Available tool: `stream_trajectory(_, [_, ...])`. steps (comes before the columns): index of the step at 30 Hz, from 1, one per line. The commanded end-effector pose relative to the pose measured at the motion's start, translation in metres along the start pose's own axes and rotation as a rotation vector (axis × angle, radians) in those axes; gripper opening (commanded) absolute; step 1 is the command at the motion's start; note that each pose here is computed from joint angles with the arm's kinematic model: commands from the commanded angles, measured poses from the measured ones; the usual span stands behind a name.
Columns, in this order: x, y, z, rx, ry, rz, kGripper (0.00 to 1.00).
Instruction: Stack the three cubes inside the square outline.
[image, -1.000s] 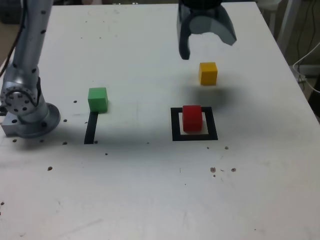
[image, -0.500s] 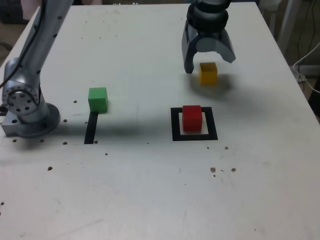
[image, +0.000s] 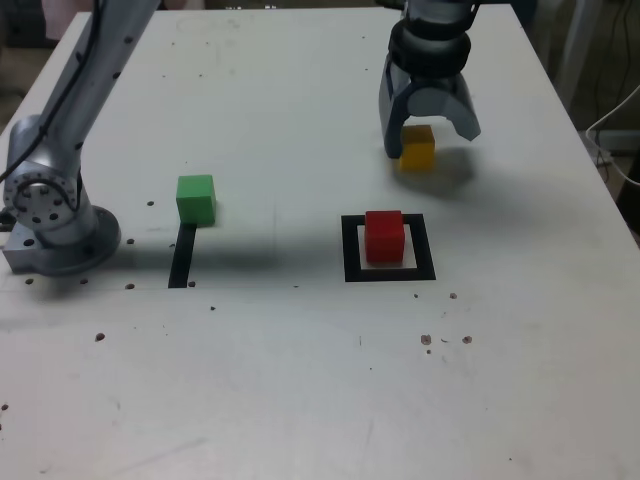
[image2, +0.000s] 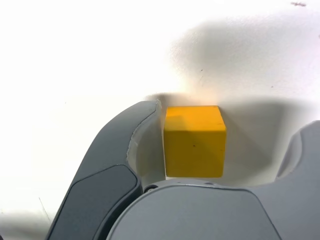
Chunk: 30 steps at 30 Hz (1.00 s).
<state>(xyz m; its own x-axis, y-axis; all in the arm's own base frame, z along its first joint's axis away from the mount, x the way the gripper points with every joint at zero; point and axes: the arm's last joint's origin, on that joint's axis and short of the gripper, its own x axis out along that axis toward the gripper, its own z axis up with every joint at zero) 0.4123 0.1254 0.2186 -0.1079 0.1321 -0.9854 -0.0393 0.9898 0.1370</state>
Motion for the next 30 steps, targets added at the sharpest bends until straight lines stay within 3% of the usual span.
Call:
stream_trajectory(1, [0.0023, -0.0012, -0.0007, -0.001, 0.011, -0.005, 0.78])
stream_trajectory(14, [0.0057, -0.0019, -0.0077, -0.027, 0.035, -0.015, 0.57])
stream_trajectory(20, [0.0022, -0.0014, -0.0092, -0.032, 0.018, -0.012, 0.44])
stream_trajectory(30, [0.0023, -0.0020, -0.0057, -0.026, -0.008, -0.023, 0.31])
